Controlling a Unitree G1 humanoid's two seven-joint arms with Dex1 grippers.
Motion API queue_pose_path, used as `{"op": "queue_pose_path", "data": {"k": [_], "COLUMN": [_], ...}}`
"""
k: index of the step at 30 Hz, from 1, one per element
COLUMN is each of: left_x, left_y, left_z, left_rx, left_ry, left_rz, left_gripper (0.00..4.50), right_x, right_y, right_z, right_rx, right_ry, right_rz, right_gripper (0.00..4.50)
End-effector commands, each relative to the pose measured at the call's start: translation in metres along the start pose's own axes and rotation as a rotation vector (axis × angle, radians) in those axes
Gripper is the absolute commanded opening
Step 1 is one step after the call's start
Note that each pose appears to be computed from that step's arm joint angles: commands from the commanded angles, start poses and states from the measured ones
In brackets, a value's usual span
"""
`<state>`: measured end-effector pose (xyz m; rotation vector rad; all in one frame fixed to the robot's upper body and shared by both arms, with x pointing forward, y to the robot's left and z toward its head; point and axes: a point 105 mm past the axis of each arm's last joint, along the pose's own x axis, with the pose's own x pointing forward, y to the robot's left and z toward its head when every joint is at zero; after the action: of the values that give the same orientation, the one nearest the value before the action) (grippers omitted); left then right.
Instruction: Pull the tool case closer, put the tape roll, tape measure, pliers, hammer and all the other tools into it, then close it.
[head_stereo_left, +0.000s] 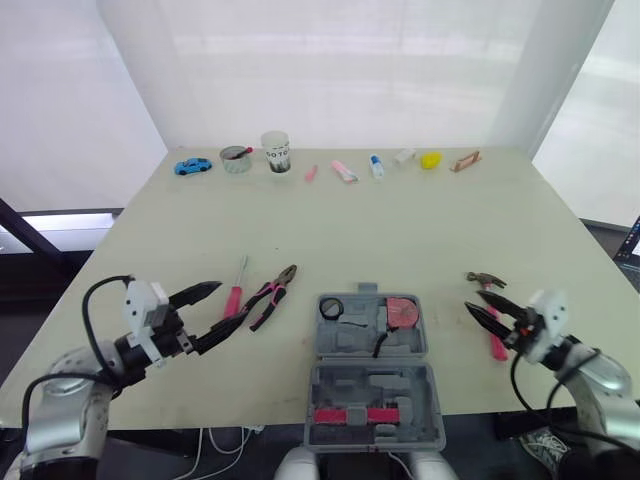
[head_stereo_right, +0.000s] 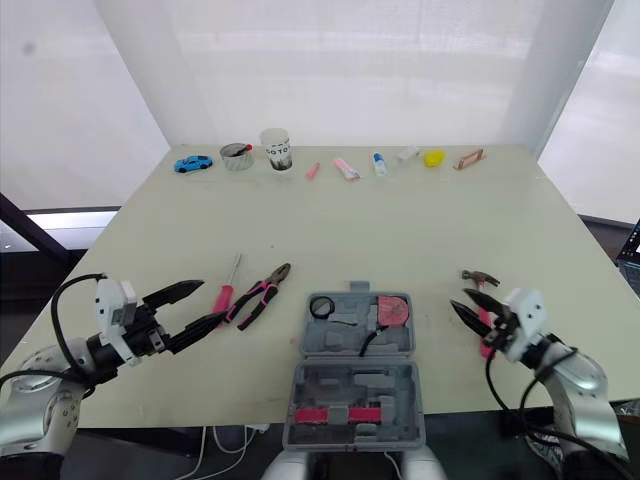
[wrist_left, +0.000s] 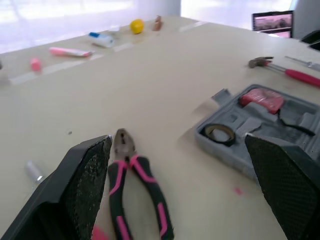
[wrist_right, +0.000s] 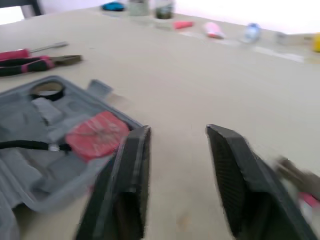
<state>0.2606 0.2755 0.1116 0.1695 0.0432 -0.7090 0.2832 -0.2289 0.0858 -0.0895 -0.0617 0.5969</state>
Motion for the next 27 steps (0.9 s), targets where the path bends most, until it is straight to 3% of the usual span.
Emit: {"op": "queue_pose_path", "data": {"k": [1,2,3,17,21,27], "left_x": [-0.014,-0.018,-0.024,-0.065,-0.072,-0.064], "left_y": [0.008,0.008,0.008,0.006,0.009,0.021], "left_z": [-0.001,-0.005,-0.009,-0.043,-0.043,-0.033], "left_rx": [0.053,0.048,0.039,-0.068,-0.058,-0.074], "left_ry": [0.004,0.011,0.020,0.061,0.087,0.059], "left_rz": [0.080,0.102,0.120,0.349,0.373,0.420], "left_gripper": [4.50,4.50,4.50,4.50,4.50,4.50], "right_x": [-0.020,-0.028,-0.037,-0.141,-0.143,-0.105], "right_y": [-0.009,-0.010,-0.011,-0.012,-0.008,0.001], "right_z": [0.019,0.017,0.015,-0.007,-0.005,0.024], "right_rx": [-0.036,-0.030,-0.020,0.066,0.071,0.036], "right_ry": [-0.065,-0.057,-0.049,0.078,0.081,0.026], "right_rz": [-0.090,-0.120,-0.152,-0.412,-0.391,-0.212], "right_gripper": [3.69,4.20,4.40,4.40,4.40,4.40]}}
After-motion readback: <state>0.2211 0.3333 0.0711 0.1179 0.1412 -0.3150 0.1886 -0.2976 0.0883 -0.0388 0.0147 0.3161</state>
